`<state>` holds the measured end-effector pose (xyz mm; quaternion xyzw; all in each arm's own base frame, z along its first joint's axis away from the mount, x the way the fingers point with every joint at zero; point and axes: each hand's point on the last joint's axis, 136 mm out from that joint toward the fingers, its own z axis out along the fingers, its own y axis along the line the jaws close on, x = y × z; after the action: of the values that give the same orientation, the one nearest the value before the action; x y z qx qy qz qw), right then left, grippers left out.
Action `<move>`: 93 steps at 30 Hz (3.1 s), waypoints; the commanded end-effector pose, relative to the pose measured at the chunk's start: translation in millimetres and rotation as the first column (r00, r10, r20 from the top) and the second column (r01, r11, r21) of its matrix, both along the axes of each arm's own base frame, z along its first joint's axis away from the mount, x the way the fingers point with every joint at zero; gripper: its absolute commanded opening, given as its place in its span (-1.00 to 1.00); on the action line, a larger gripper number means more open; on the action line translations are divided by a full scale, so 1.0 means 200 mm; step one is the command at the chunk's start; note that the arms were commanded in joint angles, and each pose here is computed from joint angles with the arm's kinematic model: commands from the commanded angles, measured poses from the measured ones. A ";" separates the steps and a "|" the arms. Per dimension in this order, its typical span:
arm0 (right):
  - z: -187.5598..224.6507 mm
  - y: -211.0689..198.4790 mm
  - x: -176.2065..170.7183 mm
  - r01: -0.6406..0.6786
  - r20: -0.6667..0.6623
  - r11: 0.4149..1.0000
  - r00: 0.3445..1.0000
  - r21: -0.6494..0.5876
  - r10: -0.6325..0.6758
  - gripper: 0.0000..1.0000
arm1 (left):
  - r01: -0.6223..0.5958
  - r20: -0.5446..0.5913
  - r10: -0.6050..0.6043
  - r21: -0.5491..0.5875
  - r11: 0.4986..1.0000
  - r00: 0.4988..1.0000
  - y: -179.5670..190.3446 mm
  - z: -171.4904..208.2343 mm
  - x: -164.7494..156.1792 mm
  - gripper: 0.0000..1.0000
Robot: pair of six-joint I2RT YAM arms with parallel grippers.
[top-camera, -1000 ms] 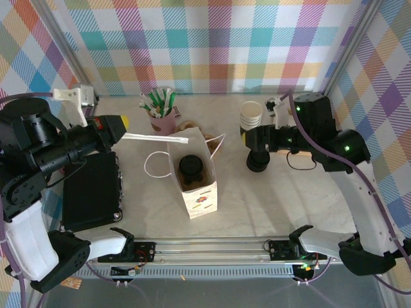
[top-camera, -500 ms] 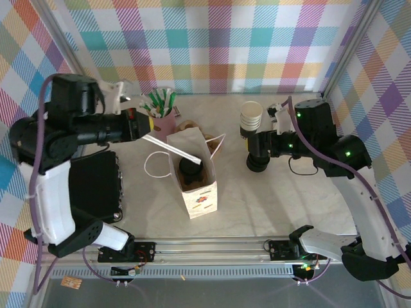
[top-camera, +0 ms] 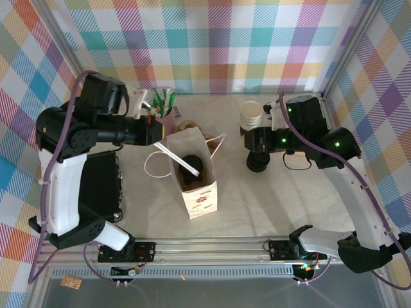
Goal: Pack the takeout coffee
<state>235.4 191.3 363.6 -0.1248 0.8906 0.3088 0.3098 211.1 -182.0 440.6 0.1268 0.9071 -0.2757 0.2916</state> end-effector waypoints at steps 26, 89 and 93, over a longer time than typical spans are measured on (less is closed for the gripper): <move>0.01 0.01 -0.01 0.032 -0.051 0.999 0.998 0.026 -0.031 0.09 | 0.392 -0.324 -0.279 0.369 0.843 0.904 -0.30 -0.60 -0.13 -0.28; -0.65 -1.21 0.70 0.742 -0.157 0.574 0.558 -0.346 -0.815 0.45 | 0.194 0.234 -0.228 0.160 0.968 0.945 -1.17 -0.38 0.29 0.26; -0.75 -1.29 0.86 0.723 -0.186 0.577 0.551 -0.381 -0.813 0.45 | 0.160 0.236 -0.190 0.137 0.977 0.953 -1.21 -0.41 0.33 0.25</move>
<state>385.4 -58.7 211.5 0.3138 0.9228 0.0298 0.2213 273.7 -420.2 359.4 0.2738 0.8600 -0.2307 0.3635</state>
